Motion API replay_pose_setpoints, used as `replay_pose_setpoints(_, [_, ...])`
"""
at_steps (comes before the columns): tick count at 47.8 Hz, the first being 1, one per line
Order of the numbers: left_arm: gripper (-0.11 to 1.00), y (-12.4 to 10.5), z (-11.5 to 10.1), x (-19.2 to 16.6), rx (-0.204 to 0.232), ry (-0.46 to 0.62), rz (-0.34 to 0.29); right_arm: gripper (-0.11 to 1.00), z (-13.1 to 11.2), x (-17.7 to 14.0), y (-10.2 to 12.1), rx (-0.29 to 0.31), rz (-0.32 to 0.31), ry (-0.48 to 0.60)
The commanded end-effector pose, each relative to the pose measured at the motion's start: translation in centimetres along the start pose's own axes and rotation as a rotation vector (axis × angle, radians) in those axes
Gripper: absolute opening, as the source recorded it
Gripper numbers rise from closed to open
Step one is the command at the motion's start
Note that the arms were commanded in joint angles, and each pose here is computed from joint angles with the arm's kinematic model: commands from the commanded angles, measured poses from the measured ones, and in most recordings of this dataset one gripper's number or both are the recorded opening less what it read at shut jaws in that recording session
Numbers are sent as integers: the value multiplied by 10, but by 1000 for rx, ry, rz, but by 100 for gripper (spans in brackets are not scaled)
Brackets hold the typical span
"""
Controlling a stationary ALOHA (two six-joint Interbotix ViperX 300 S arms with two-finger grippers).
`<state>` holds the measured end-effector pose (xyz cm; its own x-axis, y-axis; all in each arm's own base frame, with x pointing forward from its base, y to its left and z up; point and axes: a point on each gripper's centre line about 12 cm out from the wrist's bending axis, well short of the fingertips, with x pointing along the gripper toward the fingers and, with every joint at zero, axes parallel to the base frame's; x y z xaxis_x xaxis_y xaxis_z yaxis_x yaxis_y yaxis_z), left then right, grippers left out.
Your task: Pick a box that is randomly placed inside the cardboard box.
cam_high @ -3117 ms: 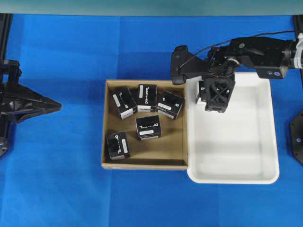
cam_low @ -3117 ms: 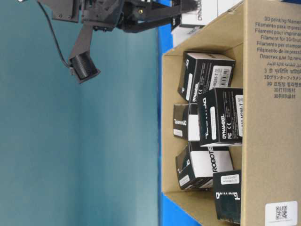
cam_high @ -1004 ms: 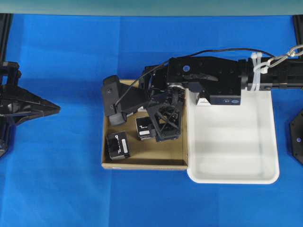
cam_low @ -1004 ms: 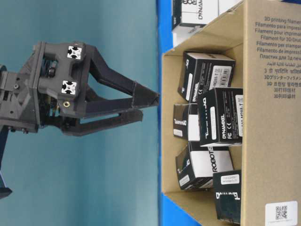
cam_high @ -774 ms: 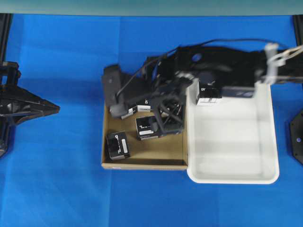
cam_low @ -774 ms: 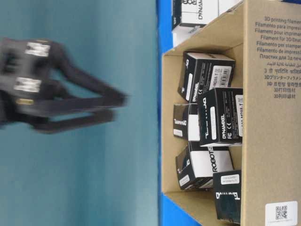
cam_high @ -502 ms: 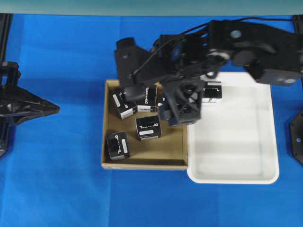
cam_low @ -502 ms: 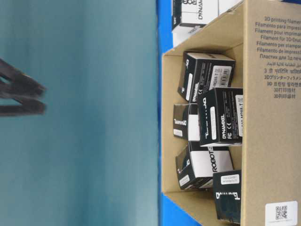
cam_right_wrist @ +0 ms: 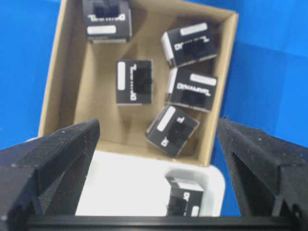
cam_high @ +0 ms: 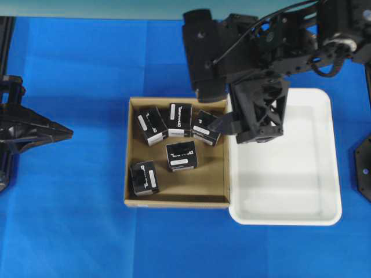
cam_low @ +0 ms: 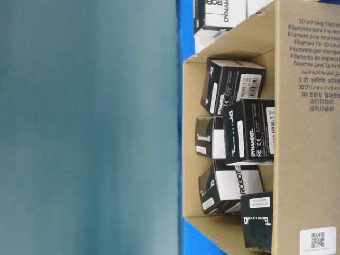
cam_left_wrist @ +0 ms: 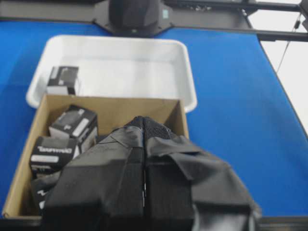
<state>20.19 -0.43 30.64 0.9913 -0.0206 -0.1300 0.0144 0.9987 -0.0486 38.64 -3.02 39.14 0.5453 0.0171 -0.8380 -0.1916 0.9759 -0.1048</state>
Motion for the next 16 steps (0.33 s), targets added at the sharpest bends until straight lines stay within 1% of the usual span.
replay_pose_setpoints(1, [-7, -1, 11, 0, 2, -29, -3, 100, 3, -10, 1, -1, -8, -31])
replay_pose_setpoints(16, [-7, -1, 10, 0, 3, -24, -3, 100, -1, -3, 1, 7, -1, -9])
